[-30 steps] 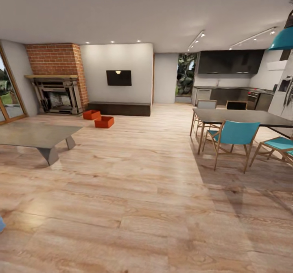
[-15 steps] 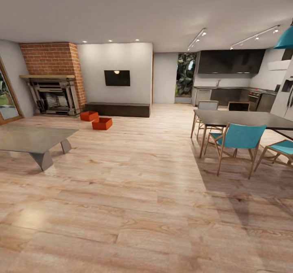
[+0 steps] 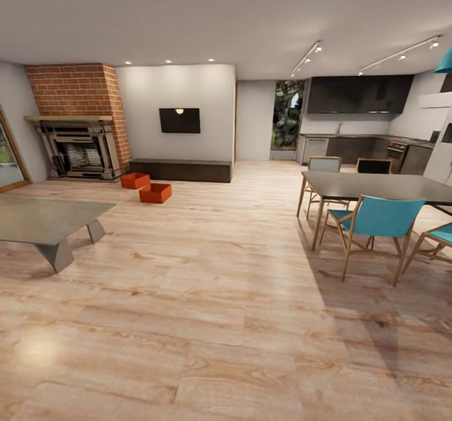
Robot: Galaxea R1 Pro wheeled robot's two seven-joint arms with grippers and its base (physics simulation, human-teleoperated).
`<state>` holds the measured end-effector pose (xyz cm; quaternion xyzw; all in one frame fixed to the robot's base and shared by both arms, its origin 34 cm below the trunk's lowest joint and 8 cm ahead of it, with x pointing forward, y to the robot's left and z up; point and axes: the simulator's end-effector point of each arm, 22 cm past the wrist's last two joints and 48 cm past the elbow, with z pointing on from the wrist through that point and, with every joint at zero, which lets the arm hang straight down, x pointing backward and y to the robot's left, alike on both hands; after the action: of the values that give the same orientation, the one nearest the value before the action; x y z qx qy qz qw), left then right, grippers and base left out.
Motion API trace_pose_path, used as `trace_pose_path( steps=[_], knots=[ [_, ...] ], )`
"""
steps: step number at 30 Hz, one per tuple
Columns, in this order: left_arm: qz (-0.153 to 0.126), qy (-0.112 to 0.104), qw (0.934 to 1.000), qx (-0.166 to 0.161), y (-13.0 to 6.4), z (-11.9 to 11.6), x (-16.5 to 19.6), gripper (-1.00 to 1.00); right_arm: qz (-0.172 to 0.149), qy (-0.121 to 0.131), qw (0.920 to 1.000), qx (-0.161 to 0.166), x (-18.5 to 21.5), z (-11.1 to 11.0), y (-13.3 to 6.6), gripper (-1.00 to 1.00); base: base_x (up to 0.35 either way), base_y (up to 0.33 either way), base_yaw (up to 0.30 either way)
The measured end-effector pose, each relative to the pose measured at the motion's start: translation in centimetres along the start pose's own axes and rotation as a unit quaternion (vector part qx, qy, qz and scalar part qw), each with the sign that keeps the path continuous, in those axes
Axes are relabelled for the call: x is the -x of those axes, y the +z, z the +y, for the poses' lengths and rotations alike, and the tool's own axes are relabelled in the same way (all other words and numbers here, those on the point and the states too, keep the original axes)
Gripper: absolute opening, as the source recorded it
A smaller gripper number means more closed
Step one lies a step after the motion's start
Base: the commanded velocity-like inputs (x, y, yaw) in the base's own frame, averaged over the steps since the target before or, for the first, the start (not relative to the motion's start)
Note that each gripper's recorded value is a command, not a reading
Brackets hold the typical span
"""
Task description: Move the two storage containers from the living room to the garage. In the garage, place one container on the floor and stack the other container on top of it (either order is fine).
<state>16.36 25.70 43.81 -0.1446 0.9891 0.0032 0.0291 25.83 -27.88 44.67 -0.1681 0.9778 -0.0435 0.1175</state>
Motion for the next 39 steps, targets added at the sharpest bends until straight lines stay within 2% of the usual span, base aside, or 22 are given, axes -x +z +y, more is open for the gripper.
trace_pose_path(
  steps=[39],
  knots=[
    [0.0, 0.0, 1.0, 0.0, 0.0, 0.0, 0.0, 1.0, 0.001, -0.001, 1.0, 0.0, -0.08, -0.14, 0.0, 1.0, 0.326, 0.0, 0.0]
  ],
)
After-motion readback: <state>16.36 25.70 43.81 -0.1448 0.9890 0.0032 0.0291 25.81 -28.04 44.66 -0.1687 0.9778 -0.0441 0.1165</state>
